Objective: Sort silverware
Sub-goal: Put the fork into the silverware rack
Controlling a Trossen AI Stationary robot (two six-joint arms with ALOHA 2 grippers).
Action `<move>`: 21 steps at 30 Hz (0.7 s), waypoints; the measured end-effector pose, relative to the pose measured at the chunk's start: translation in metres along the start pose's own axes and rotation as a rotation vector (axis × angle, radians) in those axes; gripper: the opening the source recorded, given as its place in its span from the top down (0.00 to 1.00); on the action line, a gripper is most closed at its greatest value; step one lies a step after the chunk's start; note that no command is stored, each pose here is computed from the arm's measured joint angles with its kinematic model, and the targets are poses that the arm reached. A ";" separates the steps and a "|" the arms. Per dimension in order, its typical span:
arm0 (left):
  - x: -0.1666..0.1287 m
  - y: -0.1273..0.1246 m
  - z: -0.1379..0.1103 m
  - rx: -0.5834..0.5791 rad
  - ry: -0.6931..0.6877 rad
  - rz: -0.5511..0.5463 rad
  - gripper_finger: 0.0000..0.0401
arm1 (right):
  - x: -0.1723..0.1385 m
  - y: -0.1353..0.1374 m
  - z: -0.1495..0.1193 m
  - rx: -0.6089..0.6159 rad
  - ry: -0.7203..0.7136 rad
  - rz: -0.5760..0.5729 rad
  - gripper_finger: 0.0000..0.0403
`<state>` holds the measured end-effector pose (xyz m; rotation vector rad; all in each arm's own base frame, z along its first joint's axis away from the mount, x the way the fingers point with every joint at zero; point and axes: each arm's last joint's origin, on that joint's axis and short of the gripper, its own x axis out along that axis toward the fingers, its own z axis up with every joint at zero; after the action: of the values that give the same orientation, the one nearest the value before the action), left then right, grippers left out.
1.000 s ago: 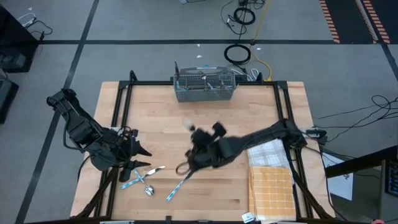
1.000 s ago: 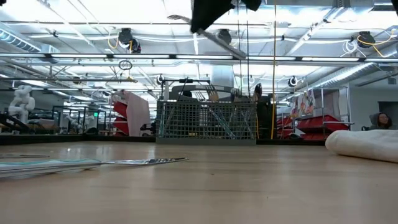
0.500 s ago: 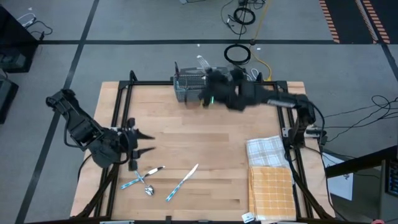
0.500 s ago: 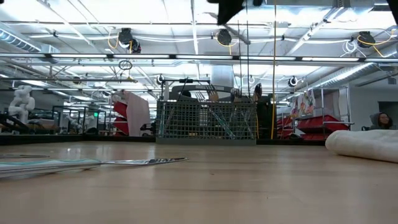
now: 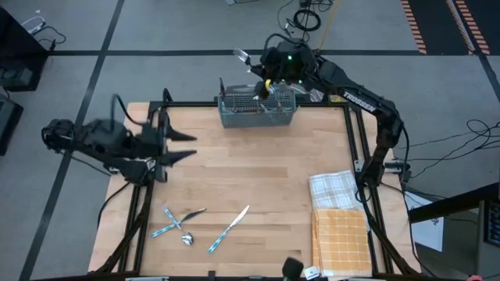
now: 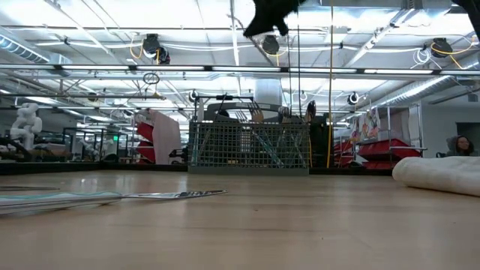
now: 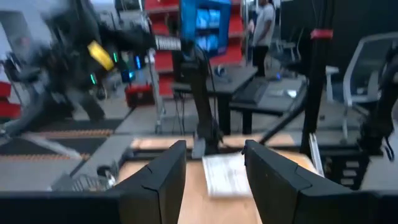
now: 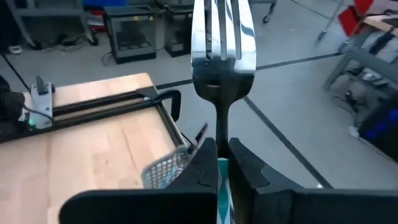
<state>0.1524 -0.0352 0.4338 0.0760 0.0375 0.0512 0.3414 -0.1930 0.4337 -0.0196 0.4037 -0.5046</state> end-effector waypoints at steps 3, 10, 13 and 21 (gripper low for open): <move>0.000 0.015 0.004 -0.010 -0.046 0.005 0.58 | 0.003 -0.018 -0.021 0.000 -0.043 0.038 1.00; 0.016 0.042 0.004 0.000 -0.081 -0.001 0.58 | 0.004 -0.054 -0.096 0.125 -0.328 0.080 1.00; 0.032 0.055 -0.001 -0.044 -0.063 -0.033 0.58 | 0.010 -0.058 -0.118 0.173 -0.440 0.087 1.00; 0.060 0.085 -0.018 -0.110 0.010 -0.074 0.58 | 0.047 -0.060 -0.153 0.251 -0.446 0.138 1.00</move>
<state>0.2075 0.0541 0.4203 -0.0361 0.0470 -0.0208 0.2926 -0.2560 0.2824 0.1348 -0.0964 -0.3976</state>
